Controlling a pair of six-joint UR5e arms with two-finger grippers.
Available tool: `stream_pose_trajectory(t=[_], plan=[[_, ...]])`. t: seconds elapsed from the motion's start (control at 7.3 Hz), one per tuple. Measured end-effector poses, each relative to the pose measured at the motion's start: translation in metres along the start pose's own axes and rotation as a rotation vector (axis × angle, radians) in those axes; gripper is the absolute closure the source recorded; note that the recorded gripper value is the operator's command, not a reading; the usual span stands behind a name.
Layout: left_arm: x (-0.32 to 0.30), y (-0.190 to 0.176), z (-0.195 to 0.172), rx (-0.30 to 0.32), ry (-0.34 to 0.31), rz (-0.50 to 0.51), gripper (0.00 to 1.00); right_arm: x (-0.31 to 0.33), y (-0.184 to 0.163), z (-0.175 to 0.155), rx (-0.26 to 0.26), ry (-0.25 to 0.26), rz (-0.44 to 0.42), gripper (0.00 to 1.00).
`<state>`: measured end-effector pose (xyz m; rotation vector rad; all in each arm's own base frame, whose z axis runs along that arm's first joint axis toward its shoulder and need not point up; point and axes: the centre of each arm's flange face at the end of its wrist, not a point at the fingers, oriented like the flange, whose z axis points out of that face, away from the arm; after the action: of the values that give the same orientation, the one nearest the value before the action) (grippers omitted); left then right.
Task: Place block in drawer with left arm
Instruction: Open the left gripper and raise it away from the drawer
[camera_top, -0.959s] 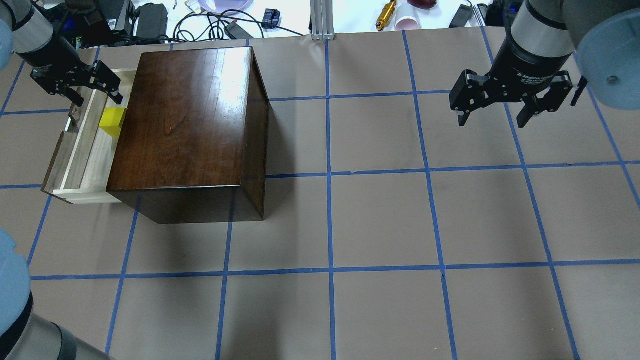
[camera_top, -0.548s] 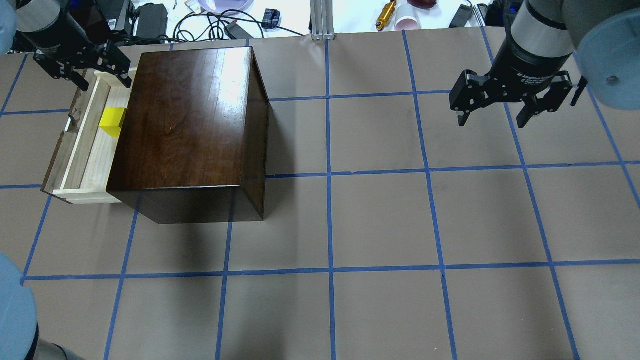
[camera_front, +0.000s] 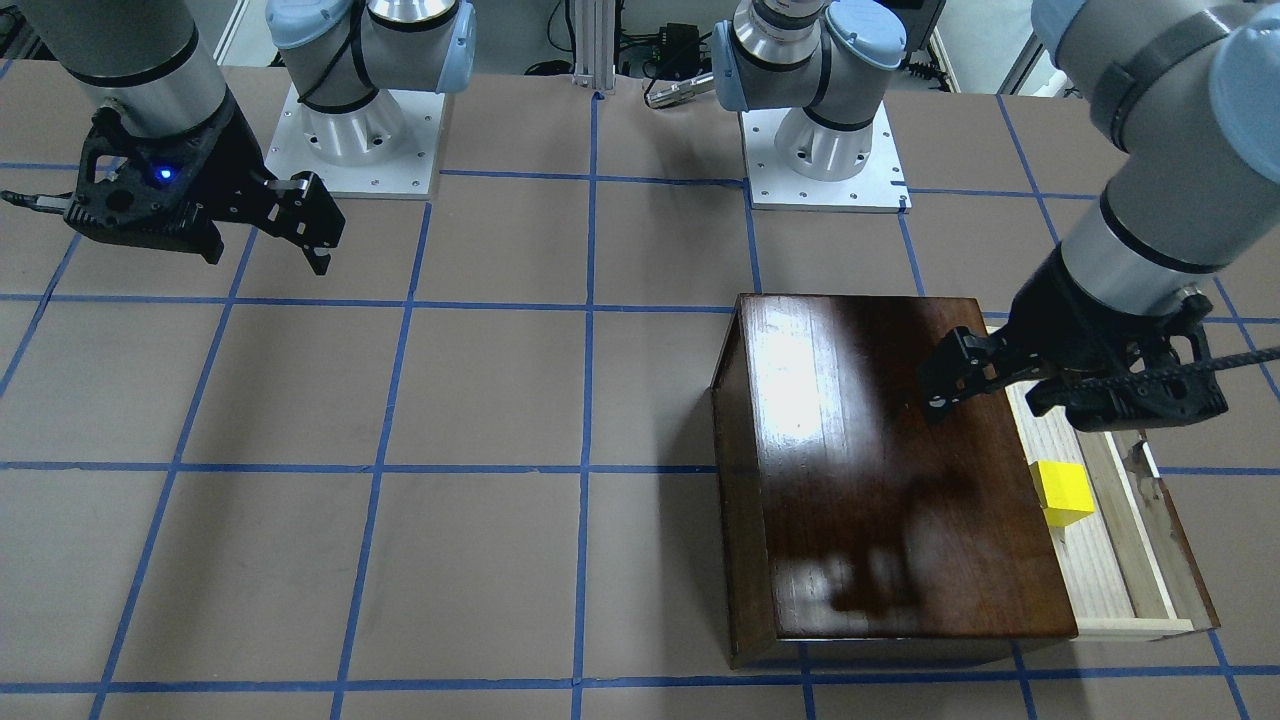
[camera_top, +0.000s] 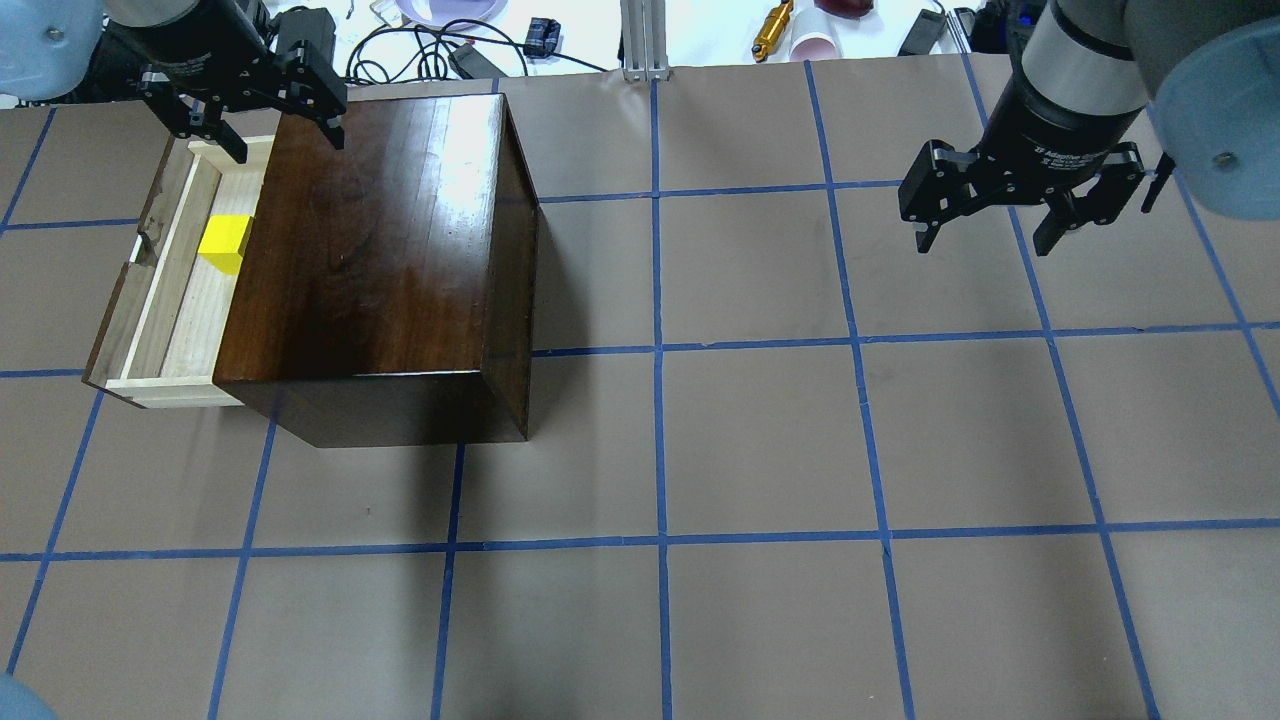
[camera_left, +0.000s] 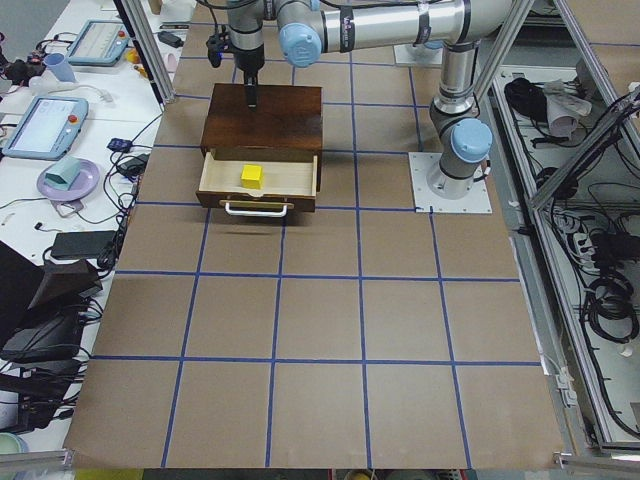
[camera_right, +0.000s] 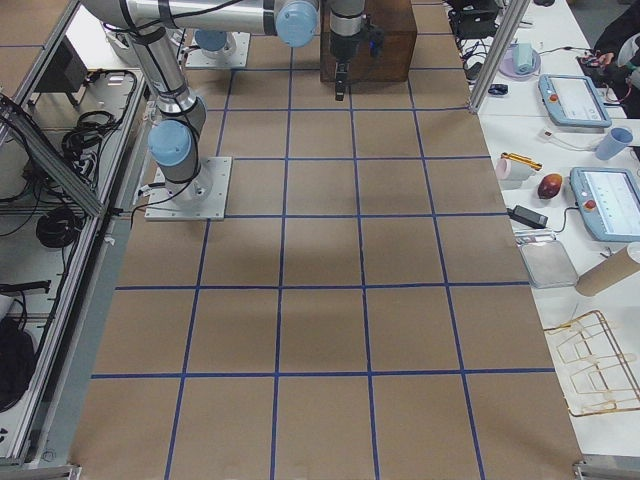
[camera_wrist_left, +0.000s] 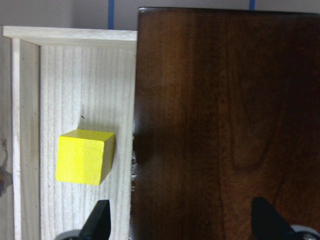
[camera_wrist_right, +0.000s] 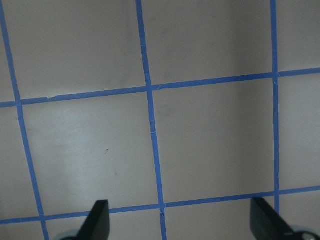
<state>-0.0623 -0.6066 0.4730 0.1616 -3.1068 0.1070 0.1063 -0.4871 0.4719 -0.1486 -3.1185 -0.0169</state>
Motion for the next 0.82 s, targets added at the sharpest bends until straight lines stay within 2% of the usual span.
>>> stream_pose_trajectory(t=[0.41, 0.82], plan=[[0.043, 0.031, 0.005, -0.033, 0.001, 0.021, 0.0, 0.0, 0.0, 0.0, 0.0, 0.0, 0.001, 0.0], [0.049, 0.051, 0.008, -0.067, -0.013, 0.066, 0.0, 0.0, 0.0, 0.0, 0.0, 0.0, 0.001, 0.0]])
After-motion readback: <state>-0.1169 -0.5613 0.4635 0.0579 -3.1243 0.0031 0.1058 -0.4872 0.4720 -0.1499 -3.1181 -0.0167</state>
